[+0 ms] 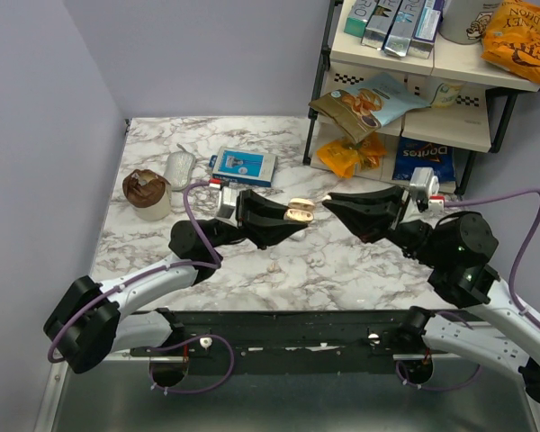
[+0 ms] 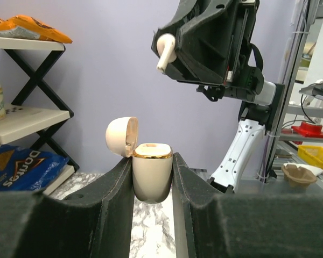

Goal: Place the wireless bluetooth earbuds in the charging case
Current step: Place the earbud in the charging case.

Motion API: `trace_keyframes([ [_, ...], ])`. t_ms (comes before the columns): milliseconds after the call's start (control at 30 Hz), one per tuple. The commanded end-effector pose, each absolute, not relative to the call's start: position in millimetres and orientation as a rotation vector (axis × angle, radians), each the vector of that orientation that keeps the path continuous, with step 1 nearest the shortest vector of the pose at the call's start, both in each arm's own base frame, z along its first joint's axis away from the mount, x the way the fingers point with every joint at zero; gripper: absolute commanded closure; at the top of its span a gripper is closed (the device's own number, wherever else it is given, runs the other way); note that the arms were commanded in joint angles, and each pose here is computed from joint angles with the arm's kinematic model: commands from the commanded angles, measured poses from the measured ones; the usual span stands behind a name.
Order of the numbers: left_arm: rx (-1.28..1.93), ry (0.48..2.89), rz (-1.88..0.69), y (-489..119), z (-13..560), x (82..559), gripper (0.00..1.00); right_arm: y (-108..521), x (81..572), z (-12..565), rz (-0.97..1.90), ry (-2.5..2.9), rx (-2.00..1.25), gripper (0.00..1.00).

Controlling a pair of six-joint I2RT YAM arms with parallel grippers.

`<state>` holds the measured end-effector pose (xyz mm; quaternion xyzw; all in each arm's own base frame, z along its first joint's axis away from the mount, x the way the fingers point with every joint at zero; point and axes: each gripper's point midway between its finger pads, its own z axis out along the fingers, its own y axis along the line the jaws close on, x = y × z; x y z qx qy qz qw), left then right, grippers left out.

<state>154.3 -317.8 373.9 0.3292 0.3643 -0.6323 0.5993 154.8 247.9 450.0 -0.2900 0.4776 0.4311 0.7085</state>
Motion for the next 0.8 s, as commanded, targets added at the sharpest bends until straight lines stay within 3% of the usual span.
trace_keyframes([
  [0,0.784,0.418,-1.352,-281.7,428.2,113.4,1.0,243.2,150.9,417.0,0.922,1.146,-0.703,0.99],
  [767,0.808,0.434,-1.355,-287.1,424.3,115.1,1.0,262.7,154.0,391.7,0.973,1.212,-0.749,0.99],
])
